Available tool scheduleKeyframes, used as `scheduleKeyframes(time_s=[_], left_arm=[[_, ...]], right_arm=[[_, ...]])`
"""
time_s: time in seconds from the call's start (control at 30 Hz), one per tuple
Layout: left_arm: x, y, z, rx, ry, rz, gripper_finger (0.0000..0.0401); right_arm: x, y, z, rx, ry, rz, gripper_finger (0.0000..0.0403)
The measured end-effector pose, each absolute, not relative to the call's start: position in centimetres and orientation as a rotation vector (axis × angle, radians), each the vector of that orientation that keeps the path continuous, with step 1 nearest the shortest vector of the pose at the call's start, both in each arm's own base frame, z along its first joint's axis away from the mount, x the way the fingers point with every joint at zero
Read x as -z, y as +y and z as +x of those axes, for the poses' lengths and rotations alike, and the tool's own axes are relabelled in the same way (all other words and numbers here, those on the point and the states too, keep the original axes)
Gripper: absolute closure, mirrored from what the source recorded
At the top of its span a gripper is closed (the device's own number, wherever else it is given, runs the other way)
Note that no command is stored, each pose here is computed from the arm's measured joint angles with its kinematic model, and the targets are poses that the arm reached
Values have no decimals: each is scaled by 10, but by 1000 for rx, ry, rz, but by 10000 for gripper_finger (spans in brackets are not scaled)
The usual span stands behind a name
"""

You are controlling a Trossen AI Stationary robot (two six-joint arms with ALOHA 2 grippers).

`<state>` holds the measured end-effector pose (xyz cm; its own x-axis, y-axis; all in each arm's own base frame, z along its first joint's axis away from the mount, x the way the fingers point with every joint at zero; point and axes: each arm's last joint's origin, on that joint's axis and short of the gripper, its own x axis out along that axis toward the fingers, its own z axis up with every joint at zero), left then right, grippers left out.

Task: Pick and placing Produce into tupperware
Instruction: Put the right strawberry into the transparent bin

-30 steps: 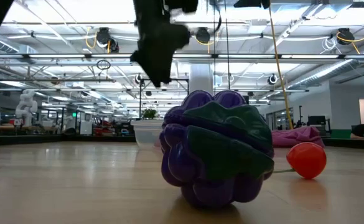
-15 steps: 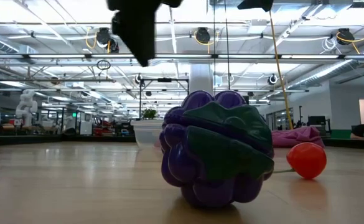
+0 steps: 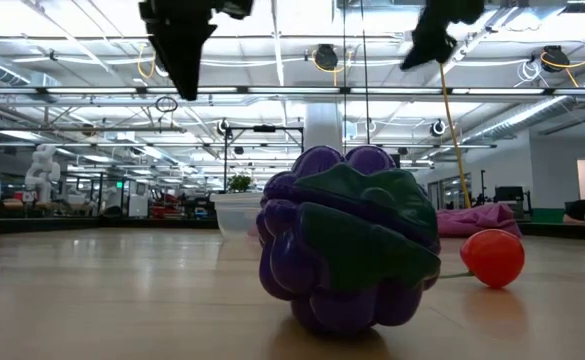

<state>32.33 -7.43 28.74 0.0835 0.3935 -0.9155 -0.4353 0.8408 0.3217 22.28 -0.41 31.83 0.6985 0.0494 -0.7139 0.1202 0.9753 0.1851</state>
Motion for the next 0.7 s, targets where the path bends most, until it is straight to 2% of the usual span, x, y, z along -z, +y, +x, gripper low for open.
scheduleKeyframes(time_s=[0.2,0.37,0.7], left_arm=[[-299,-54,281,-693,1260,-166,203],[-296,-47,252,-735,1185,-246,203],[-283,-41,243,-728,1191,-279,203]], right_arm=[[-272,-1,219,99,897,247,99],[-241,-1,224,86,834,237,99],[-186,-2,237,91,1047,197,99]])
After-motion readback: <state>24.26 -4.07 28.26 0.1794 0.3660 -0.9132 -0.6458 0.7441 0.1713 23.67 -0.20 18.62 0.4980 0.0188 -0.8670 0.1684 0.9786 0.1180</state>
